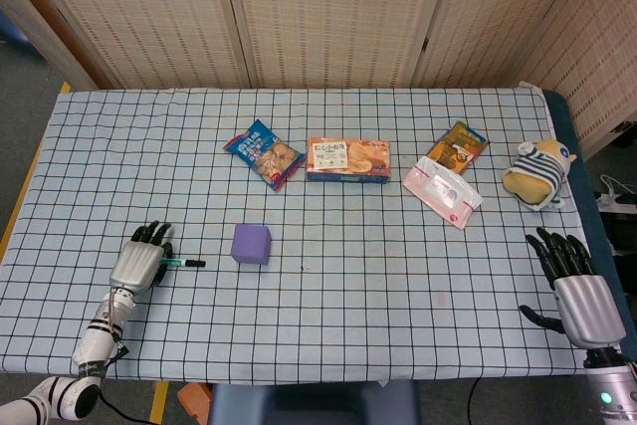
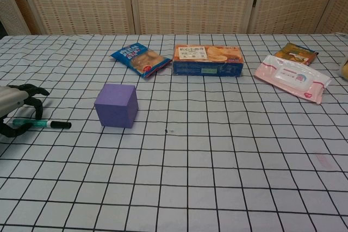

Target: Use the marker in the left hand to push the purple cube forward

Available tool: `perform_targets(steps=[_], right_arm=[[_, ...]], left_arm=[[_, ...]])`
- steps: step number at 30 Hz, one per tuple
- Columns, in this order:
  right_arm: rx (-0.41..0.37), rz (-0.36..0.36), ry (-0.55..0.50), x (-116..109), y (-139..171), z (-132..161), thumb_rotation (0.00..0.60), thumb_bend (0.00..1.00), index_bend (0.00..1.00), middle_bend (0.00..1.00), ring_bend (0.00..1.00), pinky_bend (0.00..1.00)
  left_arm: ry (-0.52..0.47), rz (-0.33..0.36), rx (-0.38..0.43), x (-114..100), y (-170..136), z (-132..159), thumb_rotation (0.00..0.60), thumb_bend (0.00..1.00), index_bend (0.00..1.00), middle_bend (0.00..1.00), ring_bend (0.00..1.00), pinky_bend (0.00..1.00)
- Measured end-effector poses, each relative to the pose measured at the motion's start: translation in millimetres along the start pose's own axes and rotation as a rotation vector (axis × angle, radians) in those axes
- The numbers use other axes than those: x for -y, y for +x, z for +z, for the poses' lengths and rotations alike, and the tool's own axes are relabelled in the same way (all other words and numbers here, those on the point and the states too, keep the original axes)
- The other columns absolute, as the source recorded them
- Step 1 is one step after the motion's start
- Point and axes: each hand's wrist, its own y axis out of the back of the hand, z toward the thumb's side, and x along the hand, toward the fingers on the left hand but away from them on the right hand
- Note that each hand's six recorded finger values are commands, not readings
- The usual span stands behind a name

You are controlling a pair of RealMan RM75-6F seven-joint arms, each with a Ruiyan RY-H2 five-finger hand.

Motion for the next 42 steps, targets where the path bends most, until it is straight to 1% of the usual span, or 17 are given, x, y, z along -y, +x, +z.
perform_targets(steps=[3,8,10,12,15,18,22,25,27,31,35,42], right_arm=[[0.001,0.001,-0.002,0.0,0.2,-0.3,0.600,0.00,0.00,0.00,0.00,0.00],[-0.002,0.005,-0.006,-0.5,1.2,0.5,0.600,0.00,0.00,0.00,0.00,0.00],[-0.004,0.004,-0.008,-1.0,1.8,0.5,0.600,0.00,0.00,0.00,0.00,0.00],[-0.005,0.004,-0.009,-1.3,2.4,0.8,0.600,0.00,0.00,0.00,0.00,0.00],[-0.007,0.005,-0.010,-1.5,3.0,1.0,0.600,0.00,0.00,0.00,0.00,0.00],[-0.006,0.006,-0.010,-1.5,3.3,1.0,0.600,0.00,0.00,0.00,0.00,0.00],[-0.006,0.011,-0.011,-1.0,3.5,1.0,0.600,0.00,0.00,0.00,0.00,0.00],[-0.006,0.011,-0.014,-1.4,3.4,0.7,0.600,0.00,0.00,0.00,0.00,0.00],[-0.006,0.012,-0.014,-1.4,3.4,0.6,0.600,0.00,0.00,0.00,0.00,0.00],[-0.008,0.017,-0.013,-0.4,3.3,1.0,0.600,0.00,0.00,0.00,0.00,0.00],[-0.011,0.019,-0.012,0.2,3.5,2.0,0.600,0.00,0.00,0.00,0.00,0.00],[-0.015,0.025,-0.011,1.3,4.3,3.5,0.600,0.00,0.00,0.00,0.00,0.00]], left_arm=[[-0.002,-0.008,0.009,1.8,-2.6,2.2,0.600,0.46,0.42,0.07,0.00,0.13],[0.008,-0.020,0.006,5.2,-4.5,1.6,0.600,0.46,0.41,0.07,0.00,0.13],[0.011,-0.023,0.002,6.6,-4.4,1.7,0.600,0.46,0.42,0.07,0.00,0.13],[0.014,-0.017,-0.001,6.2,-3.8,1.6,0.600,0.46,0.45,0.08,0.00,0.13],[0.016,0.002,-0.008,4.0,-2.5,1.5,0.600,0.46,0.52,0.15,0.05,0.16],[0.028,0.028,-0.018,2.2,-1.1,0.8,0.600,0.46,0.57,0.26,0.12,0.18],[0.034,0.043,-0.024,3.2,-0.2,0.8,0.600,0.46,0.61,0.34,0.17,0.19],[0.038,0.048,-0.028,4.2,0.0,0.1,0.600,0.46,0.61,0.39,0.20,0.19],[0.040,0.055,-0.030,4.2,-0.4,-0.2,0.600,0.46,0.61,0.44,0.24,0.19],[0.028,0.073,-0.030,2.7,-2.3,-0.2,0.600,0.46,0.61,0.47,0.27,0.19],[0.004,0.102,-0.029,-0.9,-5.3,-0.9,0.600,0.46,0.62,0.53,0.32,0.20],[-0.061,0.145,-0.026,-5.5,-11.4,-4.1,0.600,0.46,0.64,0.63,0.38,0.20]])
